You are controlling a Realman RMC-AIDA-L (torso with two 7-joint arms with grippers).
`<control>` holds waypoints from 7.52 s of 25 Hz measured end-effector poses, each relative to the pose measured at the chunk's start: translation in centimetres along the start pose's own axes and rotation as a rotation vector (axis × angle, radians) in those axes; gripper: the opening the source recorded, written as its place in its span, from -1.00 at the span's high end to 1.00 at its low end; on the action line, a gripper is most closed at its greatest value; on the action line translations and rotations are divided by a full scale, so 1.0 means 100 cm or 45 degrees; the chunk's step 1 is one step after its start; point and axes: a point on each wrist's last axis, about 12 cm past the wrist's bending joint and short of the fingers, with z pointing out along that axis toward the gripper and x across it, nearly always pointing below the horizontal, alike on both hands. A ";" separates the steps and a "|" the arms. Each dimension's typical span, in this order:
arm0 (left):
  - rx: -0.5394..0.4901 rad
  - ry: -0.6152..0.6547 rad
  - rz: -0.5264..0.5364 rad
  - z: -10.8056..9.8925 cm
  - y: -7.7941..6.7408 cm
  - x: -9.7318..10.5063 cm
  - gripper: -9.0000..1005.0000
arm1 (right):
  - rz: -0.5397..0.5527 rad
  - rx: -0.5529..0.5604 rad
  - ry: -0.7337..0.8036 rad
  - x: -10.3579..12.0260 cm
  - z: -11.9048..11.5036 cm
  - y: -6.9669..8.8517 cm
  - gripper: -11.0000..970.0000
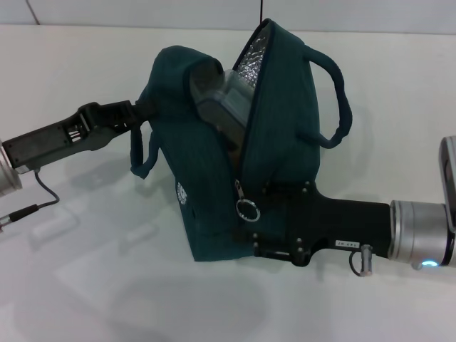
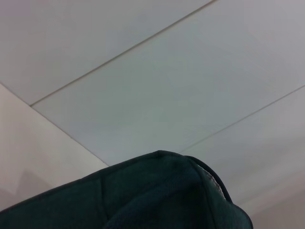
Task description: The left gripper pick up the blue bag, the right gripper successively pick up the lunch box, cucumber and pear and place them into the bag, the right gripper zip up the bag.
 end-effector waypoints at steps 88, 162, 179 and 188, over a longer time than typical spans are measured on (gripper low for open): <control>0.074 -0.040 0.482 -0.019 -0.007 0.005 0.52 | -0.258 -0.070 -0.192 -0.042 0.015 -0.008 0.96; -0.124 -0.131 0.905 -0.034 0.021 0.077 0.85 | -0.372 0.007 -0.433 -0.075 0.012 -0.018 0.96; 0.041 -0.097 1.000 -0.029 0.006 0.050 0.61 | -0.375 0.112 -0.345 -0.067 0.013 -0.028 0.96; 0.087 -0.071 1.035 -0.017 0.003 0.045 0.35 | -0.384 0.127 -0.351 -0.067 0.012 -0.029 0.96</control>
